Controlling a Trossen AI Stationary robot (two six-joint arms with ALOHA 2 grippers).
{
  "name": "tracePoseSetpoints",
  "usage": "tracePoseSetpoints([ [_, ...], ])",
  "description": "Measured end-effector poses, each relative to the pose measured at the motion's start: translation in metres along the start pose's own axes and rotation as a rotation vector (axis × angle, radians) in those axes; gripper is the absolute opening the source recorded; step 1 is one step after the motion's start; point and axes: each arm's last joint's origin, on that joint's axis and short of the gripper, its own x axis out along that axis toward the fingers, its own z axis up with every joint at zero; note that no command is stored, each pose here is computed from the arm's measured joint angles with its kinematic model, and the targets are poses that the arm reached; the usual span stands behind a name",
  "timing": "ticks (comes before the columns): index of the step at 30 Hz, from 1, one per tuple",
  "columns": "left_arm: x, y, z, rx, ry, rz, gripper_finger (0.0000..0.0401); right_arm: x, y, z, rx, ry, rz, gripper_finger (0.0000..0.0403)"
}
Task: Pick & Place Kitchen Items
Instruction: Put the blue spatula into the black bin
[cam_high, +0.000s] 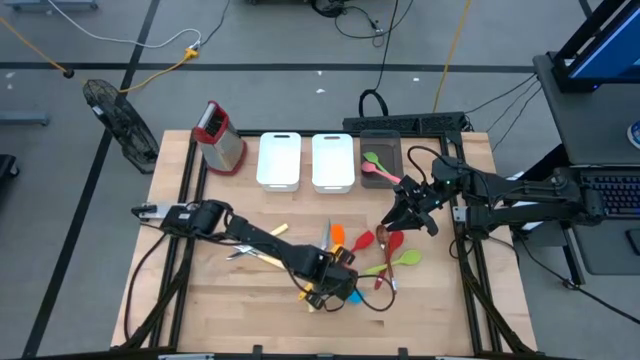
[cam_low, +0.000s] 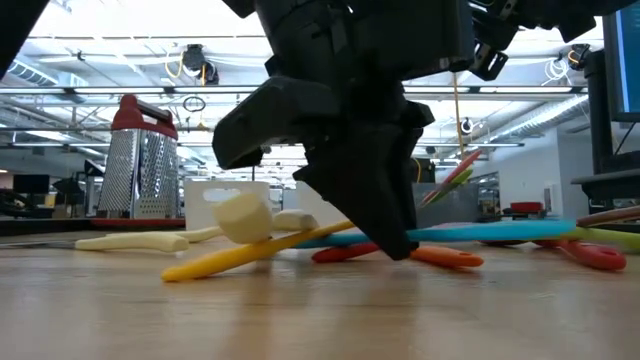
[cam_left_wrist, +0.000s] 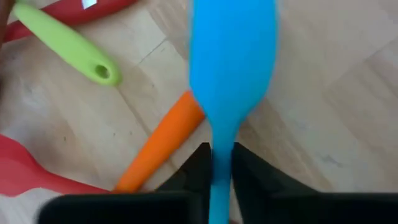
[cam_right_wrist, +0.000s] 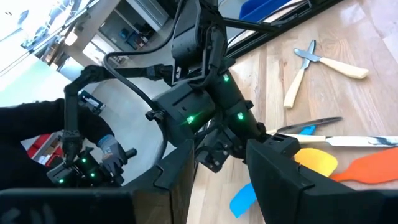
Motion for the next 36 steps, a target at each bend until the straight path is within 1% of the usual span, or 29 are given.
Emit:
tracePoseSetpoints([
  [2, 0.0, 0.0, 0.0, -0.005, -0.004, -0.015, 0.0018, 0.0, 0.0, 0.0, -0.001, -0.001, -0.002, 0.0139],
  [3, 0.0, 0.0, 0.0, -0.009, -0.003, -0.015, 0.0014, 0.0, 0.0, 0.0, -0.001, -0.001, -0.002, 0.0139],
  [8, 0.0, 0.001, -0.001, -0.001, 0.012, 0.019, 0.0031, 0.0, 0.0, 0.0, 0.0, -0.001, -0.002, 0.0139],
  [13, -0.001, 0.006, -0.002, -0.012, 0.013, 0.028, 0.0012, 0.0, 0.0, 0.0, 0.004, -0.002, -0.002, 0.0139],
  [16, -0.003, 0.008, 0.0, -0.015, 0.001, 0.059, 0.0012, 0.0, 0.0, 0.0, 0.013, -0.002, -0.002, 0.0139],
  [18, -0.008, 0.011, 0.001, -0.018, -0.005, 0.098, 0.0018, 0.0, 0.0, 0.0, 0.017, -0.002, -0.003, 0.0139],
  [21, -0.012, 0.015, 0.004, -0.028, -0.03, 0.126, 0.0024, 0.0, 0.0, 0.0, 0.019, -0.004, -0.006, 0.0139],
  [26, -0.013, 0.016, 0.004, -0.02, -0.031, 0.131, 0.0005, 0.0, 0.0, 0.0, 0.017, -0.006, -0.004, 0.0139],
  [31, -0.013, 0.016, 0.004, -0.022, -0.037, 0.133, 0.0015, 0.0, 0.0, 0.0, 0.017, -0.006, -0.005, 0.0139],
  [34, -0.013, 0.018, 0.005, -0.036, -0.051, 0.139, 0.0007, 0.0, 0.0, 0.0, 0.017, -0.007, -0.005, 0.0139],
  [36, -0.013, 0.02, 0.005, -0.068, -0.061, 0.137, 0.0005, 0.0, 0.0, 0.0, 0.017, -0.006, -0.005, 0.0139],
])
